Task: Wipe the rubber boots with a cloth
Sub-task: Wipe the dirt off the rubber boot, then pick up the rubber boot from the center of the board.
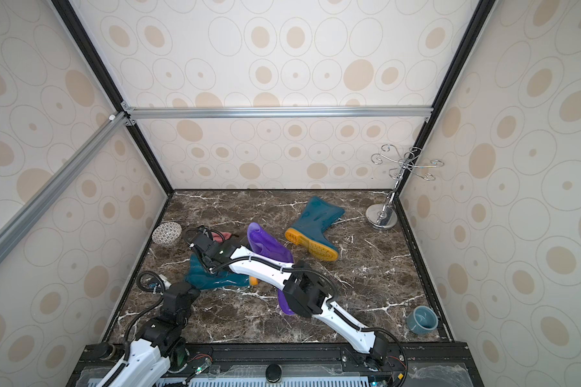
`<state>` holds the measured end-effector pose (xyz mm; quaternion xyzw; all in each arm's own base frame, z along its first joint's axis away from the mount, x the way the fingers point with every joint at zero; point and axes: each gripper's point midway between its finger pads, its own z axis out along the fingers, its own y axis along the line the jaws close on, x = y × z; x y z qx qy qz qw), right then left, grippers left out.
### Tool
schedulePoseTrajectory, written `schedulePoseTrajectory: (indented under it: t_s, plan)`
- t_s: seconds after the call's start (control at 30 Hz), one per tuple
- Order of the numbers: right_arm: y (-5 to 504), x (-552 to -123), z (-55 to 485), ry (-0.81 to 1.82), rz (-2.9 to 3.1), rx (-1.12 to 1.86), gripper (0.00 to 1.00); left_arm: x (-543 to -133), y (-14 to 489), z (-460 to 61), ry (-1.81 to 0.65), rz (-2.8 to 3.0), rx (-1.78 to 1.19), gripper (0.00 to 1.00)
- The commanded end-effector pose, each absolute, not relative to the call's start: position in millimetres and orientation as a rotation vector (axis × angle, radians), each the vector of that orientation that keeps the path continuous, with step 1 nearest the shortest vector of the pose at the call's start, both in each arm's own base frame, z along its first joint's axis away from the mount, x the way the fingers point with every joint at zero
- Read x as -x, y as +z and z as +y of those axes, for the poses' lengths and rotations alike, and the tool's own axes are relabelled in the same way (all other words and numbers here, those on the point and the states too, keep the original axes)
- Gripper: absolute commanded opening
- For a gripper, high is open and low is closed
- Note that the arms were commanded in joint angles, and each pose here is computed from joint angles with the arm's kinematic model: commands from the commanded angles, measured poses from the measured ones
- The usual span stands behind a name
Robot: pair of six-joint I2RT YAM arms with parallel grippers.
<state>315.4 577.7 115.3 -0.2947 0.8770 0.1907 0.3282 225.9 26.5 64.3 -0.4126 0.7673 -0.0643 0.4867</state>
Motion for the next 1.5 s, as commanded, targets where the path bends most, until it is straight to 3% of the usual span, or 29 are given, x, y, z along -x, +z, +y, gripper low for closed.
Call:
schedulePoseTrajectory:
  t_s: [0.0,0.17,0.4,0.77,1.07,1.47]
  plan:
    - [119,-309,594,0.642,2.311,0.805,0.0,-227,70,32,-0.14,1.831,1.003,0.0]
    - [138,-319,589,0.652,2.292,0.767,0.0,-227,70,32,-0.138,1.835,1.003,0.0]
    - [129,-350,519,0.407,2.342,0.601,0.0,-227,70,31,-0.138,1.834,1.003,0.0]
    - [161,-351,463,0.185,2.302,0.597,0.0,-228,70,31,-0.14,1.834,1.0,0.0]
    - [290,-321,480,0.465,2.045,0.71,0.0,-228,73,33,-0.135,1.819,1.014,0.0]
    - [443,-253,446,0.682,1.741,0.769,0.0,-244,122,31,-0.178,1.735,1.002,0.0]
